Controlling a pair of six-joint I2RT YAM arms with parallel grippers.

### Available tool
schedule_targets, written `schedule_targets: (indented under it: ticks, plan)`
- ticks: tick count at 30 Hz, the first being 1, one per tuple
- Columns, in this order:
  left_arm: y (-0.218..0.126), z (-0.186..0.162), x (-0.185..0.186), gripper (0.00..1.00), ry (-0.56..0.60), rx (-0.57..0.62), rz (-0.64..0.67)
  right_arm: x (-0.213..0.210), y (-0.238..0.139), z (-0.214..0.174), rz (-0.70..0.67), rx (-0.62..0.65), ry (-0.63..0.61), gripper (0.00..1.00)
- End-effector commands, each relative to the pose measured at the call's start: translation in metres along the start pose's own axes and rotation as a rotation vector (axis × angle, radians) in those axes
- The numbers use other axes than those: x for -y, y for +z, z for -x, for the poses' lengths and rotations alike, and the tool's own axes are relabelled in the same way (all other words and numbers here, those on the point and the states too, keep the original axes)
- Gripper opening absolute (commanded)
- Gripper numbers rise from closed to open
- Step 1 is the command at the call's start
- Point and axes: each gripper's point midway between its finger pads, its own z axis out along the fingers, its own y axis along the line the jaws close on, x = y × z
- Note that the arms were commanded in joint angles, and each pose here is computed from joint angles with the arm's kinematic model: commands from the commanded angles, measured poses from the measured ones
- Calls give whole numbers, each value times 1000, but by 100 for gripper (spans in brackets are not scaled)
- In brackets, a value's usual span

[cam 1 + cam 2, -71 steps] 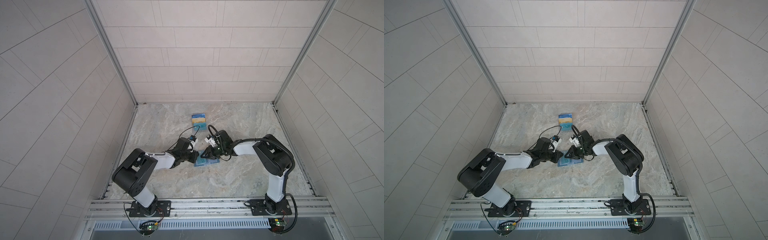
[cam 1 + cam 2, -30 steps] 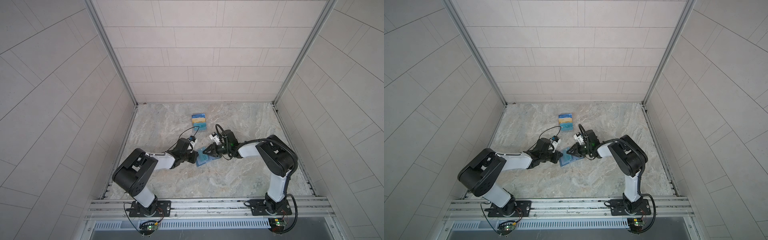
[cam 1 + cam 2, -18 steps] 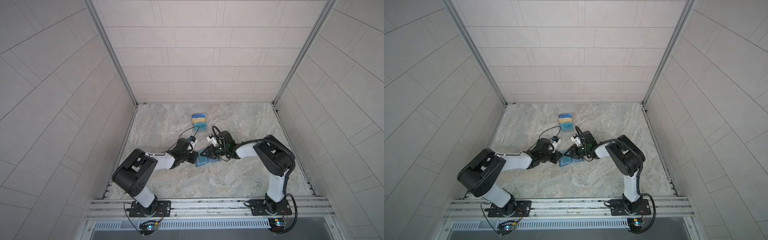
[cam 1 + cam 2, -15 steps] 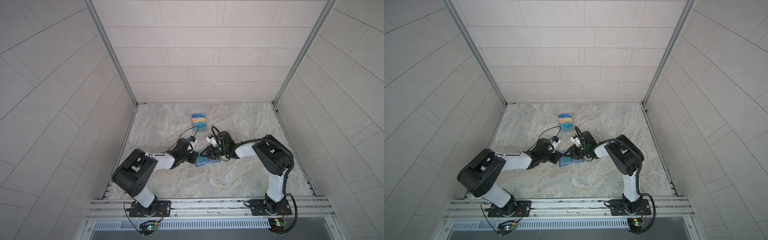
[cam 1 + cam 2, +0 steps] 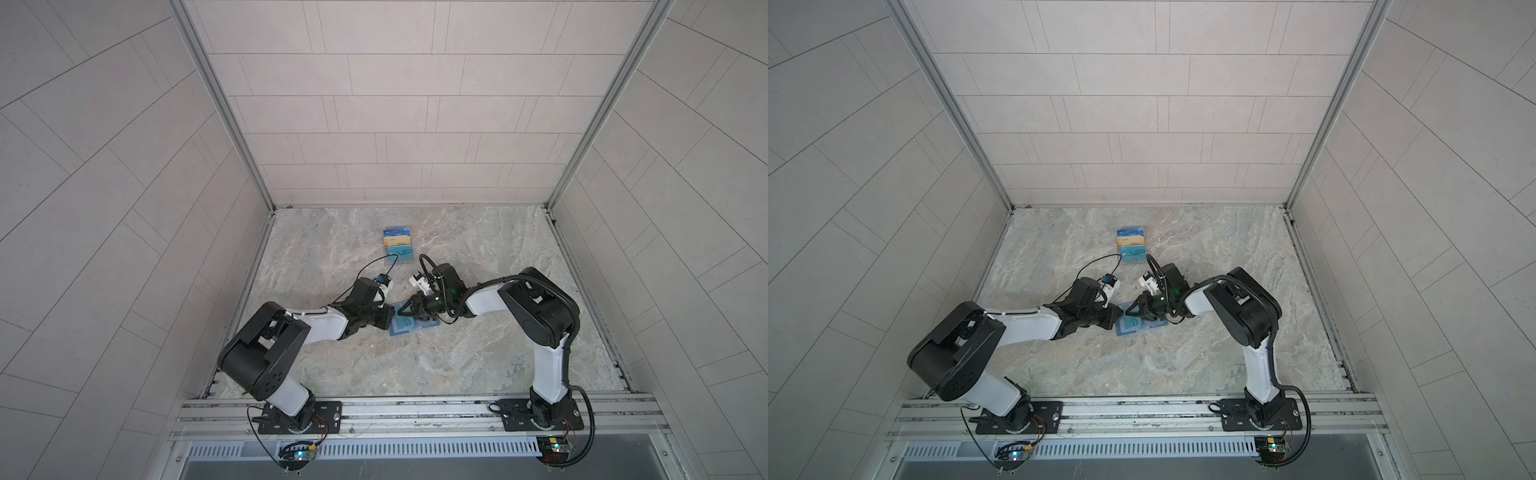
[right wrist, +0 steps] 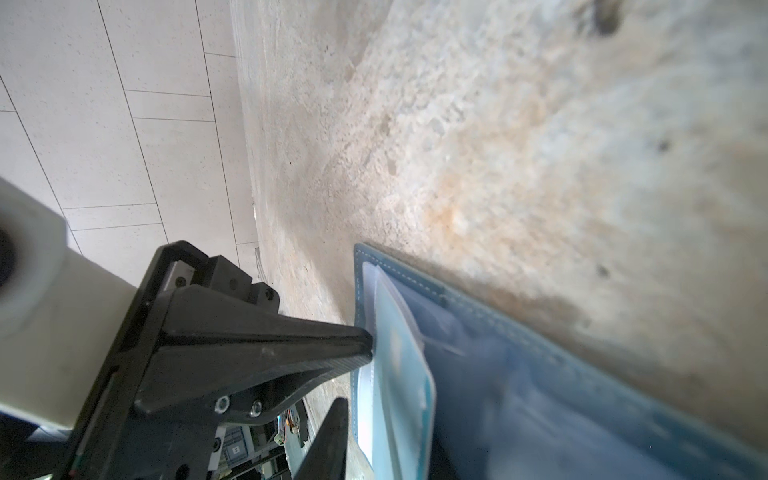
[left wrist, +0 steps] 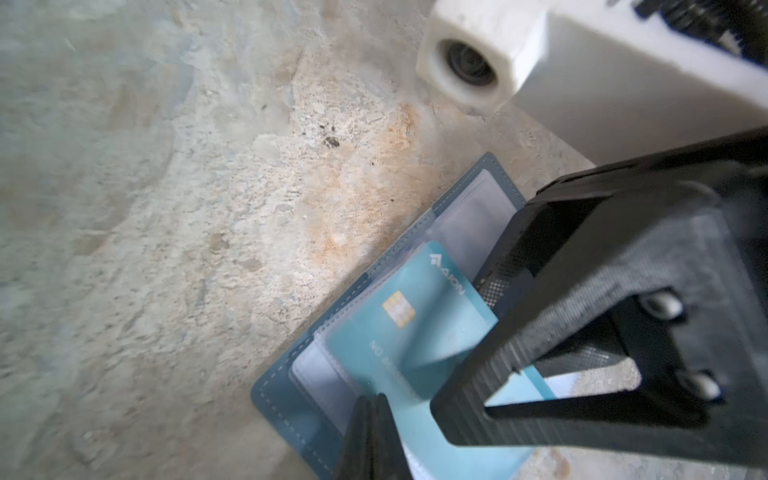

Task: Take the credit cards out of the card holder

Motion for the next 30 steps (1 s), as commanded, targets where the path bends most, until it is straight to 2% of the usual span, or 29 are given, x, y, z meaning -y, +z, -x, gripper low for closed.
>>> schedule_targets:
  ticks: [1, 6, 16, 22, 30]
  plan:
    - [-1, -2, 2, 0, 21, -20, 0, 15, 5, -6, -33, -7, 42, 26]
    - [-1, 3, 11, 0, 44, 18, -47, 15, 6, -7, -31, -14, 45, 26]
    - [11, 0, 12, 0, 53, 1, -27, 14, 6, -7, -27, -16, 39, 26]
    - [11, -28, 8, 0, 100, -99, 42, 7, 3, -5, -16, -8, 23, 26]
    - [14, -63, 1, 0, 85, -165, 68, -15, -6, 4, 21, 13, -18, 24]
